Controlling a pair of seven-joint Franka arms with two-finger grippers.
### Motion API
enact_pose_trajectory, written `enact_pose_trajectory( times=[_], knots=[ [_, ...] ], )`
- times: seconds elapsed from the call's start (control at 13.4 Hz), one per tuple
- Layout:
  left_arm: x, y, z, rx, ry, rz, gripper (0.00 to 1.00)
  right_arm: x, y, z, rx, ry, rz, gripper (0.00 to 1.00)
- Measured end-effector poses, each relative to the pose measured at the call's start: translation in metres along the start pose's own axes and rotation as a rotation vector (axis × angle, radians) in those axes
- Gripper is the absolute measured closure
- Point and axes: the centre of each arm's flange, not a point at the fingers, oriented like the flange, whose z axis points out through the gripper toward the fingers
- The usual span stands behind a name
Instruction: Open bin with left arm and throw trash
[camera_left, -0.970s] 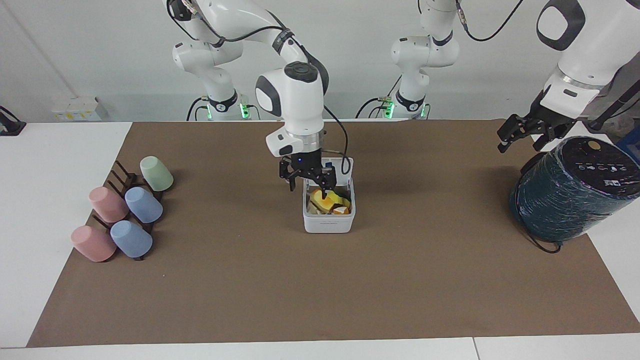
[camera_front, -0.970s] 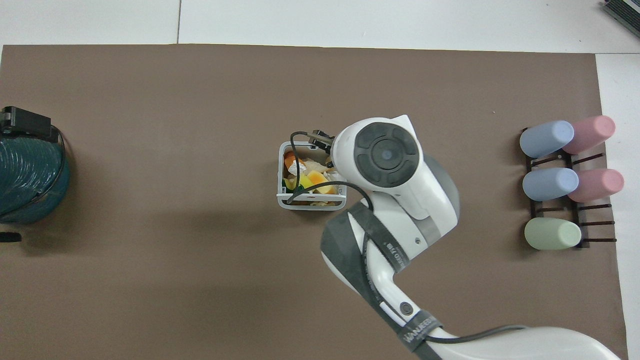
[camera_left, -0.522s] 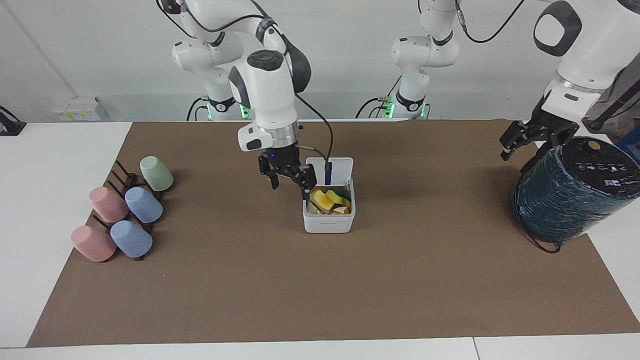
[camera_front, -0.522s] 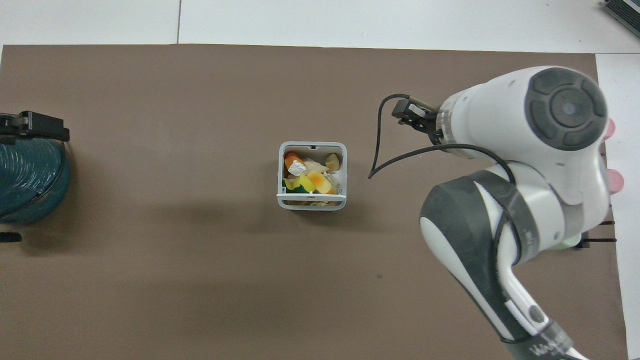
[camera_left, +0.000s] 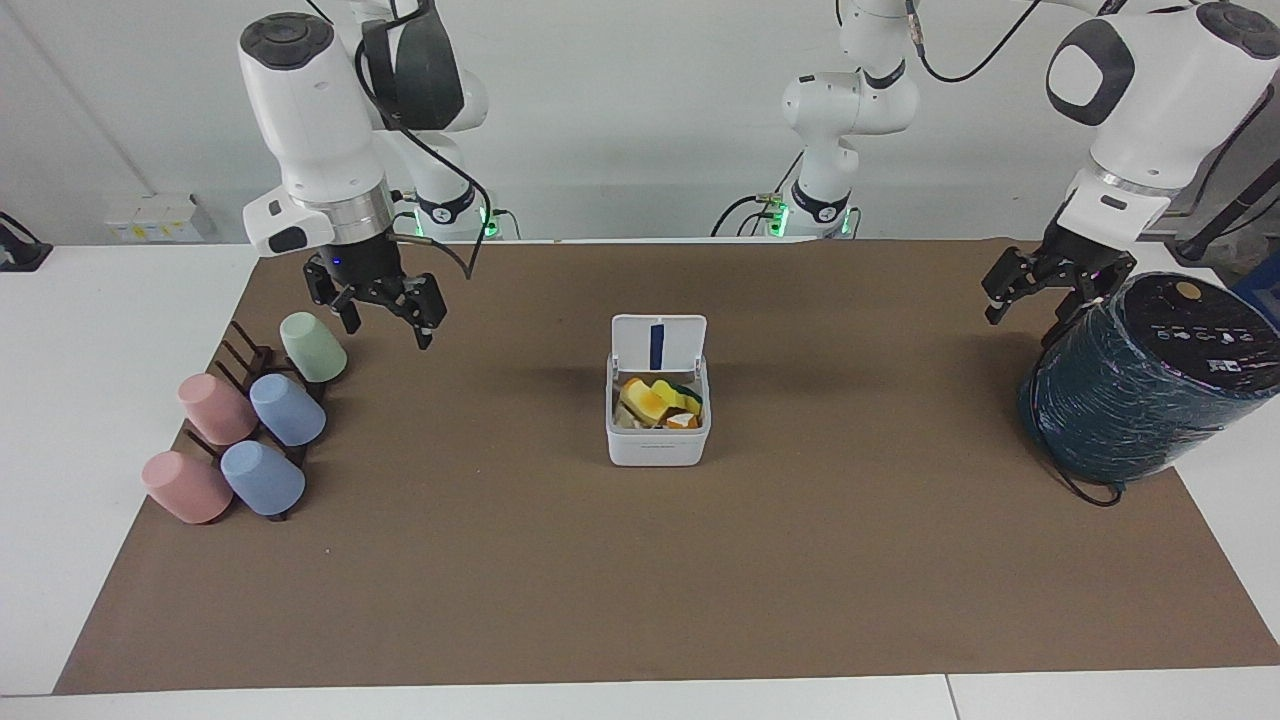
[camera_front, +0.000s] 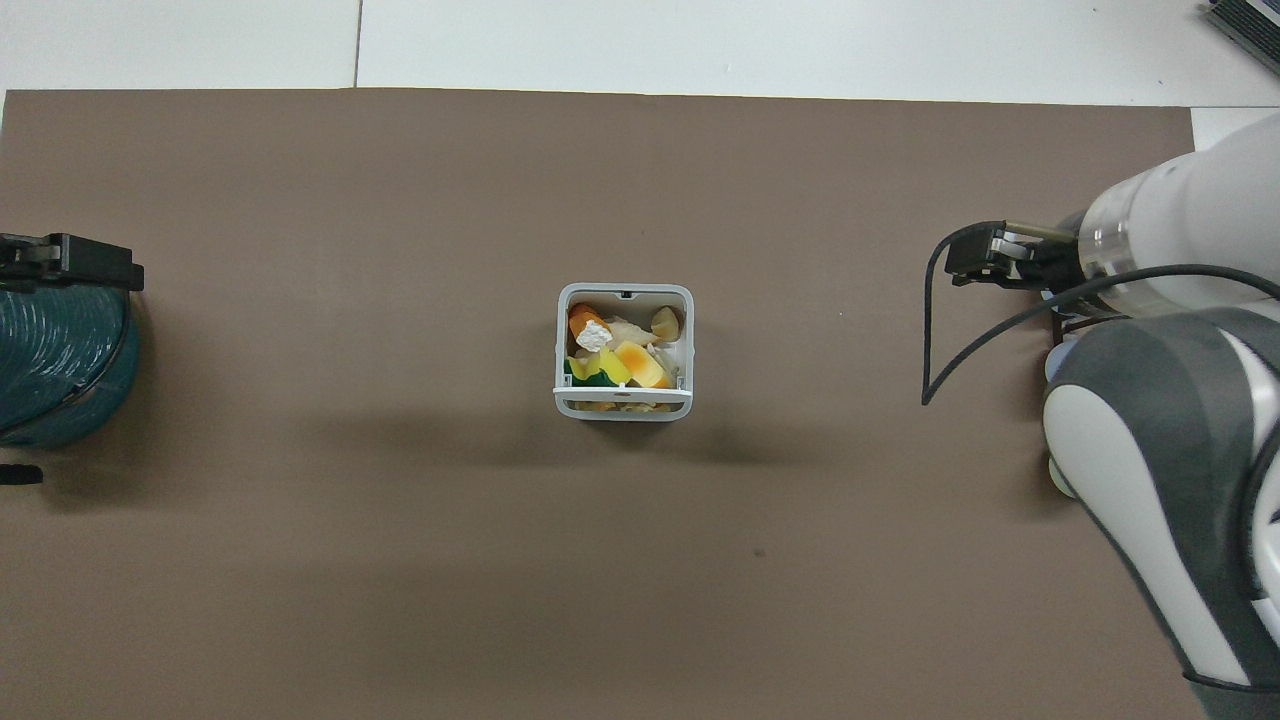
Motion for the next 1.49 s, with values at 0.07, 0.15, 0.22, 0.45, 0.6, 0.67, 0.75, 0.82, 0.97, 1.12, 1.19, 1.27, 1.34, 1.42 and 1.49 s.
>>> enact_pose_trajectory(
  times=[0.07, 0.15, 0.22, 0.45, 0.6, 0.67, 0.75, 0.82, 0.97, 1.12, 1.19, 1.27, 1.34, 1.42, 1.49],
  knots=[
    [0.0, -0.001, 0.001, 0.008, -0.004, 0.003, 0.0, -0.002, 0.013, -0.006, 0.01, -0.028, -0.022, 0.0],
    [0.0, -0.002, 0.003, 0.025, -0.007, 0.008, 0.0, -0.004, 0.031, -0.011, 0.01, -0.055, -0.048, 0.0],
    [0.0, -0.002, 0.004, 0.036, -0.01, 0.012, 0.0, -0.005, 0.05, -0.015, 0.005, -0.082, -0.074, 0.0],
    [0.007, 0.001, 0.005, 0.039, -0.009, 0.016, 0.0, -0.007, 0.076, -0.02, -0.002, -0.12, -0.094, 0.0],
    [0.014, 0.003, 0.005, 0.042, -0.009, 0.021, 0.0, -0.009, 0.071, -0.02, -0.002, -0.121, -0.103, 0.0],
    [0.016, 0.005, 0.006, 0.042, -0.012, 0.025, 0.0, -0.01, 0.068, -0.019, -0.002, -0.122, -0.109, 0.0],
    [0.016, 0.009, 0.005, 0.042, -0.012, 0.031, 0.0, -0.011, 0.065, -0.019, -0.002, -0.123, -0.114, 0.0],
    [0.016, 0.012, 0.004, 0.041, -0.01, 0.036, 0.0, -0.011, 0.065, -0.02, -0.002, -0.122, -0.116, 0.0],
    [0.016, 0.011, 0.001, 0.041, -0.007, 0.035, 0.0, -0.011, 0.066, -0.02, -0.002, -0.121, -0.113, 0.0],
    [0.015, 0.007, 0.0, 0.042, -0.005, 0.028, 0.0, -0.012, 0.065, -0.021, -0.002, -0.12, -0.115, 0.0],
    [0.015, 0.005, 0.0, 0.043, -0.005, 0.024, 0.0, -0.013, 0.063, -0.023, -0.001, -0.116, -0.12, 0.0],
    [0.015, 0.003, 0.0, 0.044, -0.005, 0.022, 0.0, -0.015, 0.062, -0.026, 0.001, -0.114, -0.123, 0.0],
    [0.015, 0.002, 0.0, 0.044, -0.005, 0.02, 0.0, -0.017, 0.064, -0.029, 0.002, -0.117, -0.122, 0.0],
    [0.015, 0.002, 0.0, 0.044, -0.005, 0.02, 0.0, -0.018, 0.067, -0.031, 0.003, -0.121, -0.118, 0.0],
    [0.015, 0.002, 0.0, 0.044, -0.005, 0.02, 0.0, -0.019, 0.07, -0.033, 0.004, -0.121, -0.113, 0.0]
  ],
)
